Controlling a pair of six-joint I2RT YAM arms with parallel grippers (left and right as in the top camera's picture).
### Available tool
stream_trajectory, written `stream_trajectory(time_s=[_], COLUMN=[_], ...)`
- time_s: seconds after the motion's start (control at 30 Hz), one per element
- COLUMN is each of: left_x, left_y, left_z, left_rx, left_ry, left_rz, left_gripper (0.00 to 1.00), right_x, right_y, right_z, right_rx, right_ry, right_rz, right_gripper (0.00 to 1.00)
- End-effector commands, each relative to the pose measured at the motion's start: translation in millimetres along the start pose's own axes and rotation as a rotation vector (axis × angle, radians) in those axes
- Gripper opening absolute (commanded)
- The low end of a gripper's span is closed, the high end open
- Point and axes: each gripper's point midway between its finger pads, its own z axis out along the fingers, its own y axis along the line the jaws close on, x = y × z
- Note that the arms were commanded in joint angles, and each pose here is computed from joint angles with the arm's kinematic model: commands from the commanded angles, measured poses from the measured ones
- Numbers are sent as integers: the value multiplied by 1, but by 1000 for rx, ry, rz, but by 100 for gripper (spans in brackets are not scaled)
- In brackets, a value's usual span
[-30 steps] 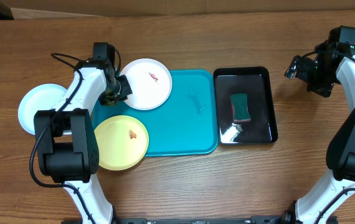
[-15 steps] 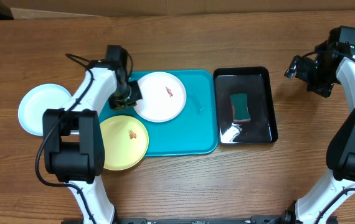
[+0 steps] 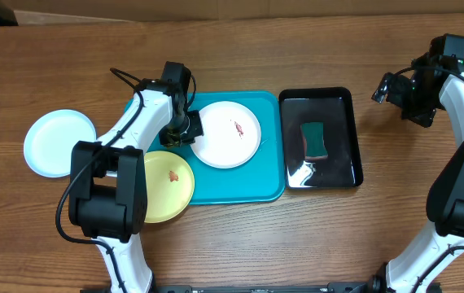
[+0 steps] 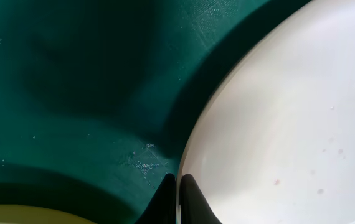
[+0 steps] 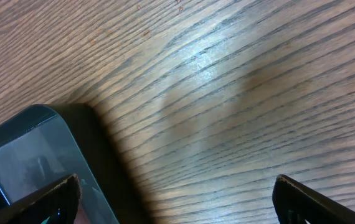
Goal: Clean dirty plates on tray and stack at the side
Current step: 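Reach the right gripper to the green sponge and grasp it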
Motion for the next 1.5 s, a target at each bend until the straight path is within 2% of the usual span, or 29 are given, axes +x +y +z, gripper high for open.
stream_trajectory(time_s=[0.0, 0.33, 0.43, 0.6, 0.7, 0.77, 0.83, 0.93, 1.07, 1.23, 1.47], left_x=[7, 22, 26, 28, 29, 30, 30, 30, 28, 29, 30], left_y=[1, -7, -11, -21, -23, -22, -22, -22, -23, -24, -19], left_z=[6, 20, 24, 26, 26, 26, 26, 26, 26, 26, 26], left_rx=[-4, -10, -9, -4, -8, -10, -13, -11, -8, -5, -25], left_ry=[28, 45, 43, 29, 29, 33, 33, 30, 25, 26, 32], left_rz=[-29, 0, 17, 49, 60, 67, 66, 66, 66, 66, 65], left_gripper=[4, 5, 4, 4, 4, 4, 4, 4, 4, 4, 4], right_x=[-11, -11, -24, -4, 1, 5, 6, 19, 50, 85, 107], right_y=[8, 8, 14, 33, 64, 81, 85, 92, 91, 98, 110], right_z=[-14, -14, -15, -16, -33, -52, -69, -92, -104, -92, -58], right_rx=[-16, -16, -44, -163, -356, -449, -443, -386, -191, -21, 103], right_ry=[-45, -46, -96, -4, 25, 29, 15, 1, 23, 95, 83], right_rz=[-9, -9, 16, 58, -22, -72, -94, -164, -254, -366, -507], right_gripper=[100, 100, 100, 100, 100, 84, 79, 79, 79, 72, 72])
